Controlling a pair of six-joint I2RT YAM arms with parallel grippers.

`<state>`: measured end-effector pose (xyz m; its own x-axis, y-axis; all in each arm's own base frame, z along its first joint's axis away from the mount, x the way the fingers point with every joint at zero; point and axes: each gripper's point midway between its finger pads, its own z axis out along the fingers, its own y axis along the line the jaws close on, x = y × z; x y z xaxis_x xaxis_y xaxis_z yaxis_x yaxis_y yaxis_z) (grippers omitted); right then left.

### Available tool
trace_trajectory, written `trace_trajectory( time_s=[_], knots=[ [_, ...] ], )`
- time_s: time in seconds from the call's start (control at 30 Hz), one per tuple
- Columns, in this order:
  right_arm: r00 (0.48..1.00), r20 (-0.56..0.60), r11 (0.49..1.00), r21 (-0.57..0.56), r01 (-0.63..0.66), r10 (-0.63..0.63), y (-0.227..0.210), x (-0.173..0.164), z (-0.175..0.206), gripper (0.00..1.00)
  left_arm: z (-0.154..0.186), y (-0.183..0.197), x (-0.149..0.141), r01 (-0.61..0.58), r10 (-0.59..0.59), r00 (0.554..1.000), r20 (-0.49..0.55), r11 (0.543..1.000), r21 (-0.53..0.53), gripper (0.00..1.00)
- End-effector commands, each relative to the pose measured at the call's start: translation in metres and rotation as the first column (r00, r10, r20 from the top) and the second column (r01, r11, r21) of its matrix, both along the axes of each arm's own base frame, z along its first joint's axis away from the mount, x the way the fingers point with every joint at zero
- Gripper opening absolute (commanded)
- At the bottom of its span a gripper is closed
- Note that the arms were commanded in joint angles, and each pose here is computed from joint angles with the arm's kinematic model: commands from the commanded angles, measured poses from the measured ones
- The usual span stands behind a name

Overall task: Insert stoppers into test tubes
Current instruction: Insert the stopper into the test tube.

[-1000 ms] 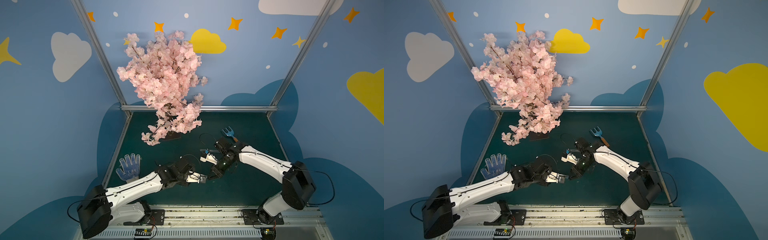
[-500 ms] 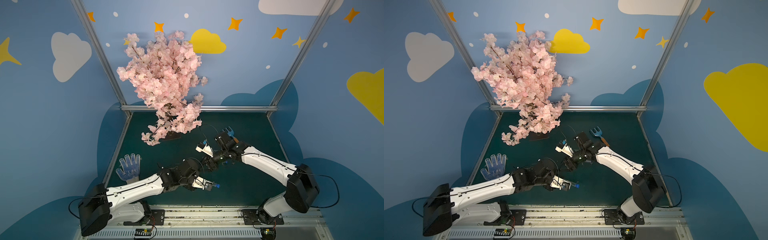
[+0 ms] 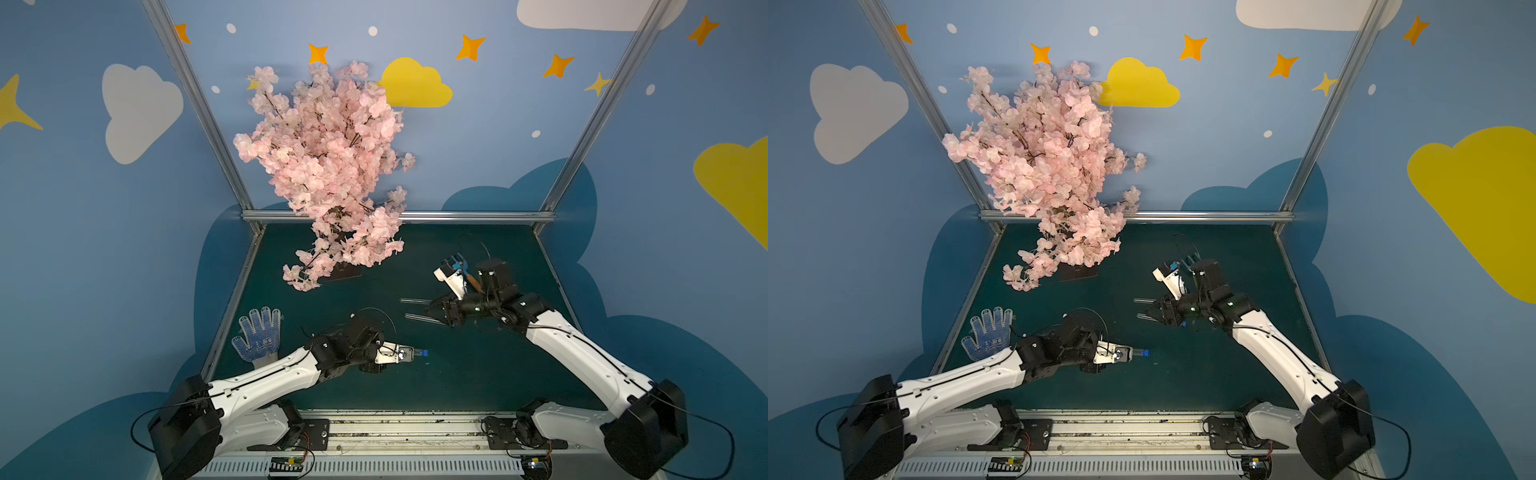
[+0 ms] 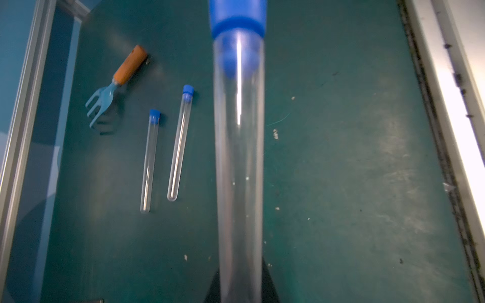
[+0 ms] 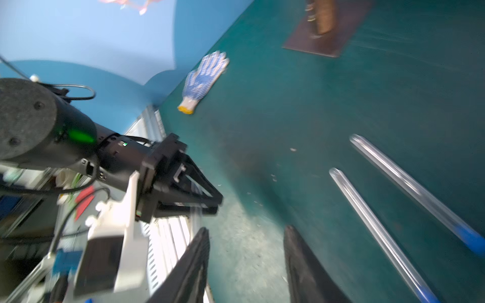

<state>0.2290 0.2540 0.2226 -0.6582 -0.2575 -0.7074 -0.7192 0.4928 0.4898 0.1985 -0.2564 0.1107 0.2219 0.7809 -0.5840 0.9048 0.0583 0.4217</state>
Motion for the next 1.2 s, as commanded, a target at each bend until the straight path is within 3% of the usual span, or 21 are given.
trace_trajectory(
  time_s=[0.0, 0.27, 0.43, 0.67, 1.17],
  knots=[
    [0.974, -0.165, 0.987, 0.022, 0.162, -0.156, -0.014, -0.007, -0.002, 0.38, 0.022, -0.005, 0.011, -0.103, 0.090, 0.992, -0.085, 0.980, -0.172, 0.02],
    [0.900, -0.434, 0.986, 0.132, 0.107, -0.039, 0.004, -0.031, 0.006, 0.30, 0.033, -0.008, 0.012, -0.108, 0.075, 0.988, -0.137, 0.961, -0.253, 0.02],
    [0.894, -0.448, 0.981, 0.181, 0.071, 0.018, 0.010, -0.034, 0.014, 0.29, 0.034, -0.008, 0.011, -0.106, 0.072, 0.988, -0.137, 0.960, -0.258, 0.02],
    [0.881, -0.473, 0.988, 0.149, 0.049, 0.028, 0.011, -0.038, 0.003, 0.24, 0.036, -0.008, 0.012, -0.107, 0.073, 0.988, -0.135, 0.957, -0.270, 0.02],
    [0.869, -0.490, 0.988, 0.154, 0.005, 0.072, 0.020, -0.044, 0.001, 0.24, 0.036, -0.008, 0.012, -0.105, 0.069, 0.988, -0.136, 0.957, -0.270, 0.02]
  ],
)
